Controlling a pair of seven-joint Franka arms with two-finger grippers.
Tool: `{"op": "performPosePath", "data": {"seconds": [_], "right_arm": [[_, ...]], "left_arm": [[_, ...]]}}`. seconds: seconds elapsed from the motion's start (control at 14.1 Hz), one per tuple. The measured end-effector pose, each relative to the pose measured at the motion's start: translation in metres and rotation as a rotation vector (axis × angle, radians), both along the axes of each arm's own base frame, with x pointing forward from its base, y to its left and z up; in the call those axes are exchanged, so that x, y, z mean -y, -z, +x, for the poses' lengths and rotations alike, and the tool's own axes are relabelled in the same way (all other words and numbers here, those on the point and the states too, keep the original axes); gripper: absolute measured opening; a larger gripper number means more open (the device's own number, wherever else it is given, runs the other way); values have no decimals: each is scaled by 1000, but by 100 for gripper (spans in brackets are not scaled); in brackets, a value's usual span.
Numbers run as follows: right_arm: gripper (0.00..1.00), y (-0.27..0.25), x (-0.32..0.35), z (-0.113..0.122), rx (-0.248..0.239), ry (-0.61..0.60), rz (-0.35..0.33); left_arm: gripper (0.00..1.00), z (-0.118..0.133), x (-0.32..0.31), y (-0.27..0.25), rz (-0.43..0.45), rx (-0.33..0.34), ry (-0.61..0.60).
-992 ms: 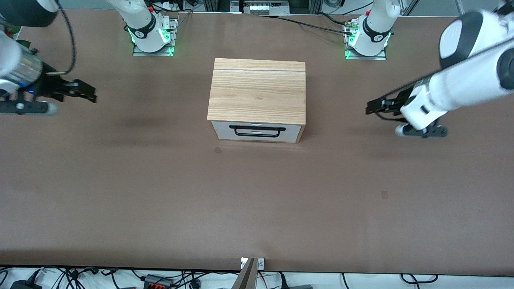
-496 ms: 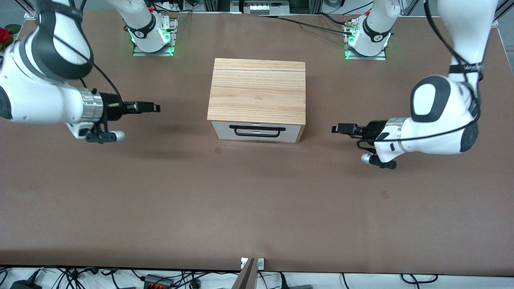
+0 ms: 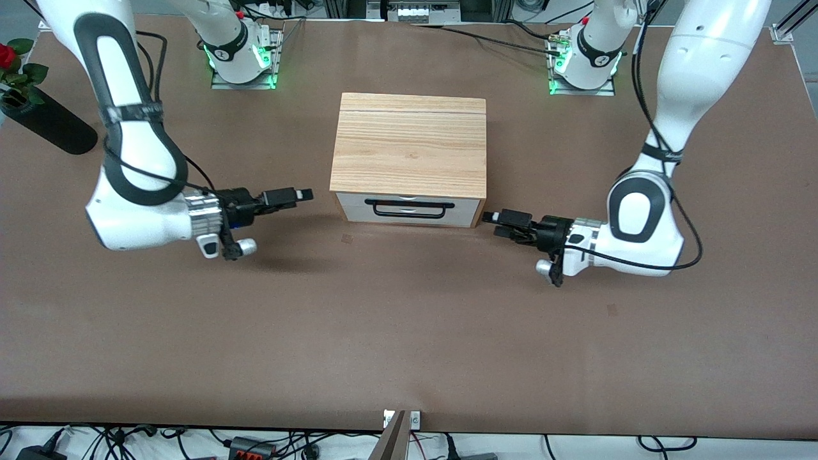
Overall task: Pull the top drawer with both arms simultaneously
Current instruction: 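Move the left gripper and the right gripper toward the drawer handle ends, then close the left gripper and the right gripper on the black handle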
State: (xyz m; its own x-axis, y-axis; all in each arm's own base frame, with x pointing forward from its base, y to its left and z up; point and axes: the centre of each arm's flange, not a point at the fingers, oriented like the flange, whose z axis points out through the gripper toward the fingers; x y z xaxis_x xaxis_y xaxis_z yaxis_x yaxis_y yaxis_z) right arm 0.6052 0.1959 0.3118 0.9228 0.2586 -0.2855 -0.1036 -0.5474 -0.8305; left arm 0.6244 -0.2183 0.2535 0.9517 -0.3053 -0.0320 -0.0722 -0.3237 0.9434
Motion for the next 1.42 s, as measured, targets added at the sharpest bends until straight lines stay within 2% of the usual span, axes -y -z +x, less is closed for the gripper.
{"op": "performPosePath", "data": {"seconds": [0.14, 0.35, 0.57, 0.71, 0.78, 0.85, 0.92, 0.99, 1.06, 1.2, 1.28, 1.35, 1.42], "right_arm": [[100, 23, -18, -1, 12, 7, 108], [100, 63, -44, -6, 57, 47, 264], [100, 111, -59, -19, 84, 85, 351], [100, 128, -67, -28, 95, 115, 399], [100, 135, -72, -32, 104, 128, 421], [100, 140, -77, -35, 115, 139, 439], [100, 145, -80, -38, 130, 145, 454], [99, 149, -82, -39, 141, 148, 464], [96, 151, -83, -40, 147, 150, 468], [72, 152, -85, -41, 151, 150, 472], [60, 152, -85, -41, 152, 150, 473], [57, 152, -85, -41, 153, 150, 473], [57, 152, -85, -41, 154, 150, 473]], "left_arm": [[100, -8, 22, 25, -99, 18, 5], [100, -15, 42, 41, -183, -13, -24], [96, -22, 53, 57, -217, -47, -35], [80, -24, 53, 64, -217, -59, -38], [79, -24, 53, 68, -217, -65, -39], [72, -25, 53, 72, -218, -71, -40], [59, -26, 53, 74, -219, -75, -41], [59, -26, 53, 75, -219, -77, -41], [54, -27, 54, 75, -220, -78, -40], [51, -30, 59, 76, -229, -86, -39], [43, -32, 63, 77, -236, -93, -41], [36, -33, 64, 80, -230, -96, -47], [35, -34, 66, 82, -230, -99, -50]]}}
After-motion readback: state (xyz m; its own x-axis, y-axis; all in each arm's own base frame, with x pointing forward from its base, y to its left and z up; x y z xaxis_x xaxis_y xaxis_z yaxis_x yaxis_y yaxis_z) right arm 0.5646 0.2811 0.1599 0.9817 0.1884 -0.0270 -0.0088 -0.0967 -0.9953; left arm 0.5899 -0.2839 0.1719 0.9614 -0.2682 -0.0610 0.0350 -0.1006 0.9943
